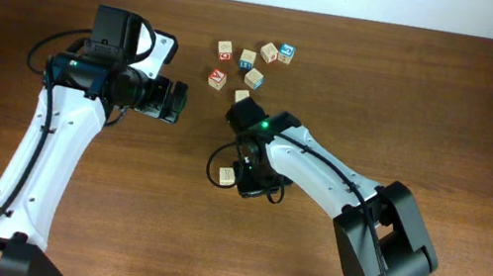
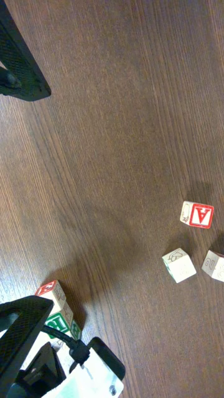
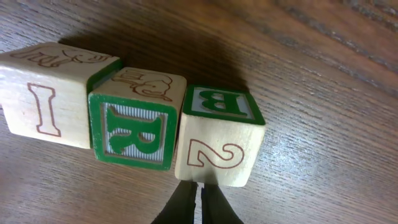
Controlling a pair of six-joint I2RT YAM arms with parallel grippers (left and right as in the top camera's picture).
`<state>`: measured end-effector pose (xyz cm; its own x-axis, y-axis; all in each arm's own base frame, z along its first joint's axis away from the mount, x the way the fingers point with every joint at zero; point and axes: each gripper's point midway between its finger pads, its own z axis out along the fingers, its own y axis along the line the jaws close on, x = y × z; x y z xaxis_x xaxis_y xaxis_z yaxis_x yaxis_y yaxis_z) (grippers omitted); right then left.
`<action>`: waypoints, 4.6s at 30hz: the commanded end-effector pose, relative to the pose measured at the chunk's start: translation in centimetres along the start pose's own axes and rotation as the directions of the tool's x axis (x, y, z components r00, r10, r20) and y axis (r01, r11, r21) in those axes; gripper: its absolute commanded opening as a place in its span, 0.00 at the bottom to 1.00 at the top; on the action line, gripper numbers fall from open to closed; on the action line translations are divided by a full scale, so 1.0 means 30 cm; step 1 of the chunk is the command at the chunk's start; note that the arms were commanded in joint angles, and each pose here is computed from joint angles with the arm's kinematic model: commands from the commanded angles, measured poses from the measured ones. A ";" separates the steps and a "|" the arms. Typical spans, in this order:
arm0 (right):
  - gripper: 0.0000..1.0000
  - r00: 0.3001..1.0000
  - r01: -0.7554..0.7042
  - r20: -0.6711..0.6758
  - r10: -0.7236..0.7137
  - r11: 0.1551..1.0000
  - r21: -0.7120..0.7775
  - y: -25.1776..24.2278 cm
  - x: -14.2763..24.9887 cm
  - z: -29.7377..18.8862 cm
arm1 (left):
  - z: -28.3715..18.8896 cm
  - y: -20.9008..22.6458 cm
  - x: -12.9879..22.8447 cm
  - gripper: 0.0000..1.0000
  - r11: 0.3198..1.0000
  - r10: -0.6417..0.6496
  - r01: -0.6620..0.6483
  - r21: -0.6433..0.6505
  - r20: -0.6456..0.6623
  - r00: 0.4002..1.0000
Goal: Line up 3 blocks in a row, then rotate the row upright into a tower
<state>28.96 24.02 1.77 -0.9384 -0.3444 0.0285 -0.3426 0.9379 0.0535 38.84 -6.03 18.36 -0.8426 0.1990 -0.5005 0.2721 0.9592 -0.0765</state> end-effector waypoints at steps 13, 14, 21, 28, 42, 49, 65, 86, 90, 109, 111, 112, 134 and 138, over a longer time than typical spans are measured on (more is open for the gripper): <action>0.04 1.000 0.019 0.007 -0.019 1.000 -0.002 -0.002 -0.008 -0.049 | -0.012 -0.012 -0.024 0.99 1.000 -0.006 0.006 0.014 0.018 1.000; 0.04 1.000 0.017 0.021 -0.016 1.000 -0.014 0.007 -0.016 -0.083 | -0.012 -0.012 -0.024 0.99 1.000 -0.006 0.006 0.014 0.018 1.000; 0.25 0.987 -0.111 0.105 0.123 0.987 -0.114 -0.042 -0.089 -0.317 | -0.012 -0.012 -0.024 0.99 1.000 -0.006 0.006 0.014 0.018 1.000; 0.28 0.976 -0.207 0.038 0.214 0.968 -0.143 -0.106 -0.107 -0.237 | -0.012 -0.069 -0.027 0.99 0.993 -0.008 0.005 0.114 0.024 1.000; 0.27 0.973 -0.080 0.188 0.131 0.963 -0.258 0.101 -0.269 -0.138 | -0.017 0.228 0.000 0.99 0.904 -0.409 0.414 -0.108 0.065 0.910; 0.24 0.978 -0.102 0.152 0.143 0.963 -0.249 0.150 -0.272 -0.033 | -0.014 0.237 0.008 0.99 0.901 -0.415 0.420 -0.112 0.061 0.908; 0.04 0.983 -0.113 0.117 0.145 0.964 -0.240 0.173 -0.236 -0.024 | -0.014 0.236 0.009 0.99 0.901 -0.416 0.420 -0.112 0.060 0.908; 0.04 0.986 -0.118 0.088 0.141 0.967 -0.228 0.181 -0.207 -0.018 | -0.014 0.234 0.013 0.99 0.901 -0.417 0.420 -0.112 0.053 0.908; 0.04 0.986 -0.118 0.087 0.141 0.967 -0.228 0.181 -0.207 -0.018 | -0.014 0.233 0.013 0.99 0.901 -0.416 0.420 -0.112 0.053 0.908; 0.04 0.987 -0.121 0.074 0.141 0.966 -0.229 0.182 -0.197 -0.017 | -0.014 0.234 0.013 0.99 0.901 -0.417 0.420 -0.112 0.054 0.908; 0.04 0.987 -0.121 0.072 0.141 0.966 -0.228 0.181 -0.195 -0.017 | -0.014 0.234 0.013 0.99 0.901 -0.417 0.420 -0.112 0.054 0.908; 0.04 0.987 -0.121 0.071 0.141 0.966 -0.228 0.181 -0.194 -0.016 | -0.014 0.234 0.013 0.99 0.901 -0.417 0.420 -0.112 0.054 0.908; 0.05 0.988 -0.122 0.069 0.141 0.966 -0.226 0.180 -0.193 -0.016 | -0.014 0.234 0.013 0.99 0.901 -0.417 0.420 -0.112 0.054 0.908; 0.19 0.987 -0.013 0.152 0.053 0.967 -0.255 0.213 -0.254 -0.081 | -0.014 0.234 0.013 0.99 0.901 -0.416 0.420 -0.112 0.055 0.908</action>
<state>33.38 31.22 2.93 -0.9742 -0.2154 -0.0682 -0.2259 0.9317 0.2844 39.93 0.76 17.88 -0.8563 -0.2188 -0.4679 -0.1486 0.9719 -0.1826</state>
